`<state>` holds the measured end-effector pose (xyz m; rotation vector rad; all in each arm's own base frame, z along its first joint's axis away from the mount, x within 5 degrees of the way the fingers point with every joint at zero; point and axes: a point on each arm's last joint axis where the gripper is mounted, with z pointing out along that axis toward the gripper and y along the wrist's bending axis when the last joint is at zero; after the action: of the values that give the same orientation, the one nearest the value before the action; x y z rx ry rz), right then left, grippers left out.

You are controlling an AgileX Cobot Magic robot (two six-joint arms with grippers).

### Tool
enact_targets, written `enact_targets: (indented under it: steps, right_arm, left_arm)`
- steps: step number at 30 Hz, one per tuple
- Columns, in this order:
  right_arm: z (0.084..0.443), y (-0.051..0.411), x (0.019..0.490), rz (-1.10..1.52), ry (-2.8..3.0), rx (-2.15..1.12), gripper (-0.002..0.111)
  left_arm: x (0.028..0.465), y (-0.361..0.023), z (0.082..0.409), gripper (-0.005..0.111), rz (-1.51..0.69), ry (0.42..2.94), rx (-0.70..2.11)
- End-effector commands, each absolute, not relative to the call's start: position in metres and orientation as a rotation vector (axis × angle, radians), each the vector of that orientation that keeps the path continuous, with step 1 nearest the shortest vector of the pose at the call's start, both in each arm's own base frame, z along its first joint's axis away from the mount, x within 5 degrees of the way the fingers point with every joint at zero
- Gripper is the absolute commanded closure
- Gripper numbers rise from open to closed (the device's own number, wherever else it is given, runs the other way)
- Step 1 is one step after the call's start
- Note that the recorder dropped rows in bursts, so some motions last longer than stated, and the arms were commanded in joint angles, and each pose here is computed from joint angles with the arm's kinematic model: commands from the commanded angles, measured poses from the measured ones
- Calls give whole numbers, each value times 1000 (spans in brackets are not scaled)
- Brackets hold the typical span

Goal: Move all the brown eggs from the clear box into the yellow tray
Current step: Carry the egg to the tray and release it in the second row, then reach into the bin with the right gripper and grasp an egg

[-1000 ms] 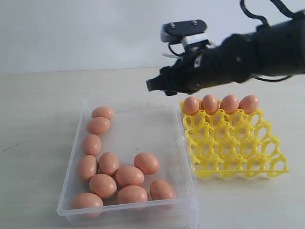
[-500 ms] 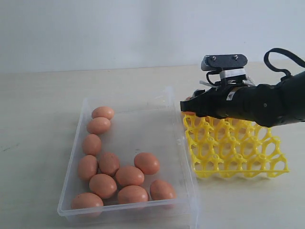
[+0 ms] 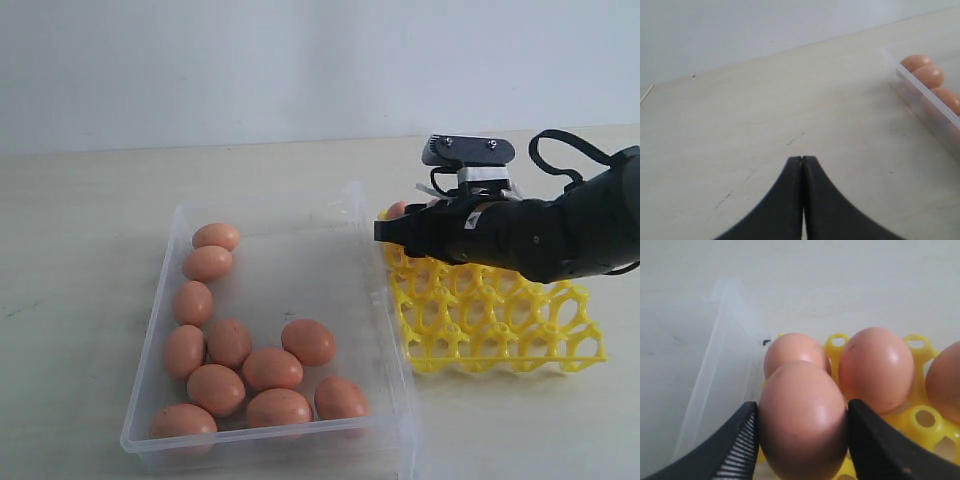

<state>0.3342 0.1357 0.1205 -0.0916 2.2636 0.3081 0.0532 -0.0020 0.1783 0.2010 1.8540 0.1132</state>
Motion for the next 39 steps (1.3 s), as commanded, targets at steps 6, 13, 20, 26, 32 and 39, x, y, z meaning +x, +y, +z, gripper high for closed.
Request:
enact_targets:
  steps: [6, 13, 20, 26, 32, 39]
  right_arm:
    - [123, 140, 345, 346, 2280, -26, 95]
    - [122, 140, 345, 343, 2292, -27, 59]
    - [142, 139, 338, 337, 2323, -90, 46]
    - [262, 148, 311, 332, 2205, -349, 104]
    - [279, 235, 296, 368, 2407, -773, 106]
    - [212, 295, 293, 452, 2702, -1015, 68]
  left_arm:
    - [53, -2, 180, 107, 108, 1838, 198]
    - [53, -2, 180, 107, 108, 1838, 198]
    - [53, -2, 180, 107, 108, 1838, 198]
    - [53, -2, 180, 107, 108, 1838, 198]
    - [53, -2, 180, 107, 108, 1838, 198]
    - [53, -2, 180, 107, 108, 1838, 198]
